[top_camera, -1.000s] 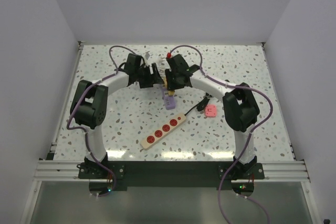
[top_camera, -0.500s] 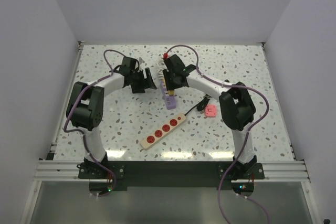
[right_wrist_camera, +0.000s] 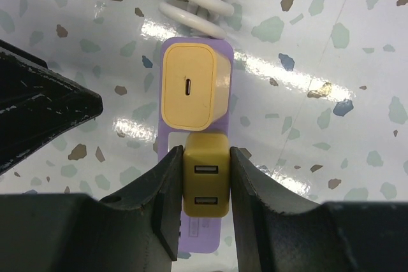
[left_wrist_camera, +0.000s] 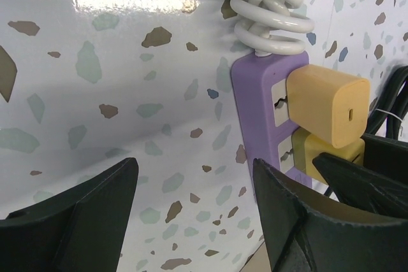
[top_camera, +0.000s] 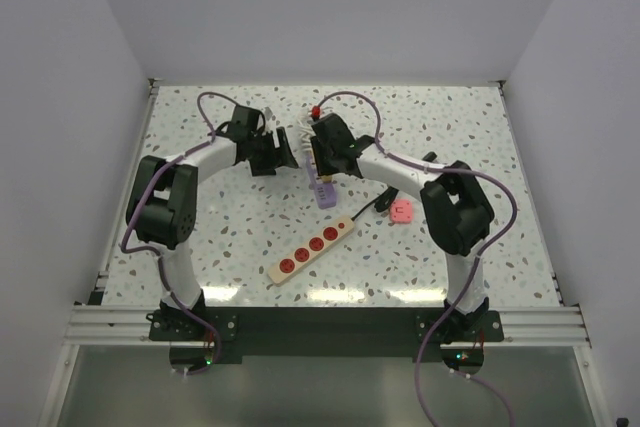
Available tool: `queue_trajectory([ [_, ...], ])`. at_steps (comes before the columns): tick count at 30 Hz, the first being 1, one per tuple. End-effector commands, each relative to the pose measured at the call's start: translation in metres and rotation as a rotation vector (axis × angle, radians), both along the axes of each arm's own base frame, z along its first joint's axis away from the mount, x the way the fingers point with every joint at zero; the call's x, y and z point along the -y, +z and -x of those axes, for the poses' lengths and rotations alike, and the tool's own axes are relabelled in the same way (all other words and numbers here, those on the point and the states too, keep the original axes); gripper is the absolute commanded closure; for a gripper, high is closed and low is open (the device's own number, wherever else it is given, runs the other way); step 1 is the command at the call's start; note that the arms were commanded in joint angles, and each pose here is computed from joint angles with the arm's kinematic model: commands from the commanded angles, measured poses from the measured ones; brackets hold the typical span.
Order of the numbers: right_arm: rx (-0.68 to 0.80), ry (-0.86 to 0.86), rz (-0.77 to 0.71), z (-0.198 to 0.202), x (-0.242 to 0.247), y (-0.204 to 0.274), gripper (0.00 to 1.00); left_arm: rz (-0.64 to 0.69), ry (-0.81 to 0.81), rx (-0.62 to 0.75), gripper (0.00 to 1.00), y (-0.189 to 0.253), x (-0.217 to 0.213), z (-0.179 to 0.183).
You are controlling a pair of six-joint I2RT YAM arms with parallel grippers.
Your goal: Insert the plug
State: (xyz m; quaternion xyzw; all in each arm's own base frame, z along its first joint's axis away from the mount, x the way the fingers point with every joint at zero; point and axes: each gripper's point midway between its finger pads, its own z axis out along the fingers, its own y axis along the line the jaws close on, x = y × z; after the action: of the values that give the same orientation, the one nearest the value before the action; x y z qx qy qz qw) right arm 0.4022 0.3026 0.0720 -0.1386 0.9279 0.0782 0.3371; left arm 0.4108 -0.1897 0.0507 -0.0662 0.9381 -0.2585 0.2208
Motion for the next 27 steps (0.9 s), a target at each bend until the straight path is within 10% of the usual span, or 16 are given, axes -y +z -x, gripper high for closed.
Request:
queue_trajectory([
  [1,-0.104,-0.032,0.121,0.031,0.032,-0.035,1.00,0.007,-0.013,0.059,0.23,0.021,0.000,-0.013],
  [5,-0.110,-0.035,0.101,0.033,0.030,-0.027,1.00,0.002,-0.020,0.062,0.22,0.021,-0.001,-0.013],
  [13,-0.060,-0.038,0.007,0.015,0.008,0.011,0.47,-0.007,-0.028,0.070,0.21,0.024,-0.004,-0.007],
  [27,0.089,-0.037,-0.175,-0.005,-0.017,0.100,0.25,-0.013,-0.025,0.081,0.22,0.028,-0.008,0.006],
])
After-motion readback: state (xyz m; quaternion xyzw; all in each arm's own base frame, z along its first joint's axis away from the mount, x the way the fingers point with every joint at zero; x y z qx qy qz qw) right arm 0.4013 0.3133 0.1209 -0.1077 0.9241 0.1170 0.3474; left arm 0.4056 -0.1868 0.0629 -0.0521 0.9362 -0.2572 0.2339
